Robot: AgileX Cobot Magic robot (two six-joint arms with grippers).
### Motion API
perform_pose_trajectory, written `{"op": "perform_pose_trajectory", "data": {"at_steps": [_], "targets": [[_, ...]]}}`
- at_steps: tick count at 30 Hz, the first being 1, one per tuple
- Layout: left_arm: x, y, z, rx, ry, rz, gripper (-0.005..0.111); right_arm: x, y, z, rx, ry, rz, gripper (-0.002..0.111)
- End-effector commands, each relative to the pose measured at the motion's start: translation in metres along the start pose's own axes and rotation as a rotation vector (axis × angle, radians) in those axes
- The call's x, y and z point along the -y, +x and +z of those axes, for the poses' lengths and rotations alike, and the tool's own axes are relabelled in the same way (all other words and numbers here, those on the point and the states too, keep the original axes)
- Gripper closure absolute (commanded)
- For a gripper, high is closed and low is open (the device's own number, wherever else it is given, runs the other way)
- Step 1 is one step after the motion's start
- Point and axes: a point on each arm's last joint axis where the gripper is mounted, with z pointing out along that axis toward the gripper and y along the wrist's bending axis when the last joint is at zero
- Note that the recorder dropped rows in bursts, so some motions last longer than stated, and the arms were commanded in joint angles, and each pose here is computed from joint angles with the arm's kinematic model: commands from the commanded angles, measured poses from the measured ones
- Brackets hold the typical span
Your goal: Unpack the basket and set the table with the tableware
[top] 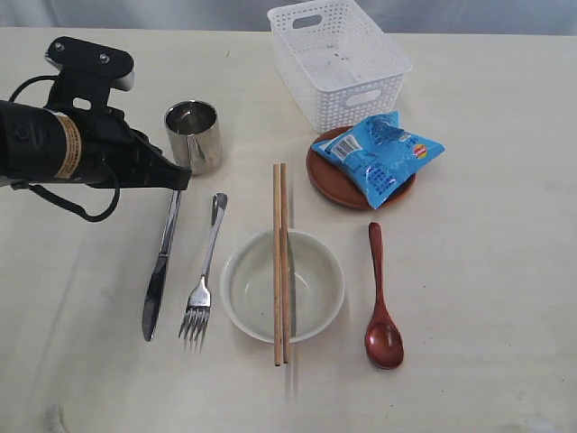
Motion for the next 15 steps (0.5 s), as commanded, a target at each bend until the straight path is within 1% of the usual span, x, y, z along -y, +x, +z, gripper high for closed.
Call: {"op": "perform_pose_trajectory", "data": {"at_steps": [1,3,4,5,15], "targets": [[-0.001,-0.001,-0.001,0.004,-0.007,0.003,0.107,0.003,0.018,-0.003,-0.184,0.025,-0.056,0.078],[-0.001,-0.001,-0.001,0.004,-0.007,0.003,0.107,0.005,0.027,-0.005,-0.292,0.042,-0.111,0.078],[-0.001,-0.001,-0.001,0.004,-0.007,0.003,0.107,0.006,0.03,-0.006,-0.324,0.047,-0.116,0.078],[-0.001,-0.001,-0.001,0.004,-0.007,0.003,0.107,0.008,0.036,-0.009,-0.399,0.06,-0.133,0.078],[-0.001,-0.001,-0.001,0.004,-0.007,0.003,0.107,0.008,0.037,-0.009,-0.404,0.062,-0.127,0.078]]}}
